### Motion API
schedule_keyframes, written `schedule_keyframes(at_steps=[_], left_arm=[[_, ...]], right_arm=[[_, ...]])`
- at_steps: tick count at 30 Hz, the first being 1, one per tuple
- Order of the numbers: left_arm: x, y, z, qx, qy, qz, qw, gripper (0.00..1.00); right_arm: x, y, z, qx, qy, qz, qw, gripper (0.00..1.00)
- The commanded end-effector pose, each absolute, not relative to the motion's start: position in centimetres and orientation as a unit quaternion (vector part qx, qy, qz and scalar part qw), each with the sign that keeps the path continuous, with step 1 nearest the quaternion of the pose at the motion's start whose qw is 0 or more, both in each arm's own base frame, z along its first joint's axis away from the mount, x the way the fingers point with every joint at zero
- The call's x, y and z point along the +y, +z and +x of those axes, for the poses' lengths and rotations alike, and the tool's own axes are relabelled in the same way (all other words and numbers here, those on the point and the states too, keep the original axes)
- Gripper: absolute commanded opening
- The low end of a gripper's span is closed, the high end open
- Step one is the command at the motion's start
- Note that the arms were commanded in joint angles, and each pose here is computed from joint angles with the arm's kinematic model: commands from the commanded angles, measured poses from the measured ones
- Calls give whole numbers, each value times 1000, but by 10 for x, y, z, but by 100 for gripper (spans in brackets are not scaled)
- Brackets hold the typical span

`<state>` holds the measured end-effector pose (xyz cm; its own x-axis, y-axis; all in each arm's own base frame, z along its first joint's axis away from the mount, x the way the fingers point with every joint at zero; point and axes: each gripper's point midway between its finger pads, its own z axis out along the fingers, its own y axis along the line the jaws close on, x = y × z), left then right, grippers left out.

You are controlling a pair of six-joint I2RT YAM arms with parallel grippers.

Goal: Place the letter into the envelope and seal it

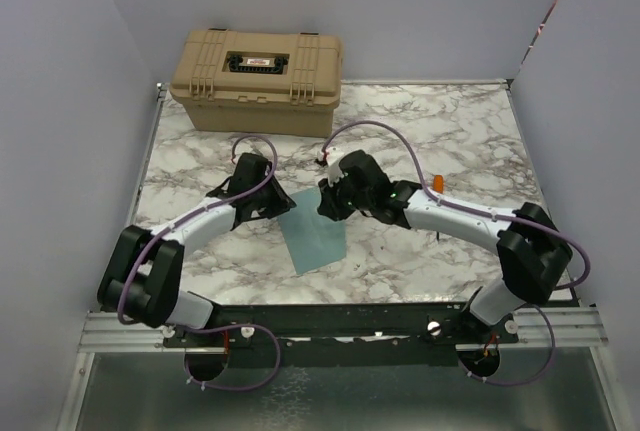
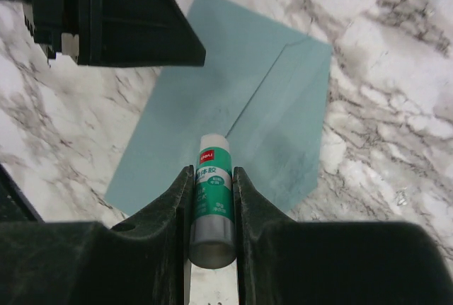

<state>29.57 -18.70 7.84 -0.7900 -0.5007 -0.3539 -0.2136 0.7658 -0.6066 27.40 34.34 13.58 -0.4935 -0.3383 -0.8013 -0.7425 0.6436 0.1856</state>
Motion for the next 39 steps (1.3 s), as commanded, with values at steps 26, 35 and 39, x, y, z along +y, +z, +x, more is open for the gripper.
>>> schedule_keyframes(at_steps=[26, 35, 39], left_arm=[[-199, 24, 264, 902, -328, -207, 187, 0], [-199, 34, 250, 888, -366, -201, 194, 0], [-190, 11, 228, 899, -344, -223, 153, 0]], right_arm=[[356, 75, 239, 883, 253, -286, 273, 1], [374, 70, 253, 894, 218, -277, 277, 1], [373, 60, 261, 907, 168, -265, 282, 1]])
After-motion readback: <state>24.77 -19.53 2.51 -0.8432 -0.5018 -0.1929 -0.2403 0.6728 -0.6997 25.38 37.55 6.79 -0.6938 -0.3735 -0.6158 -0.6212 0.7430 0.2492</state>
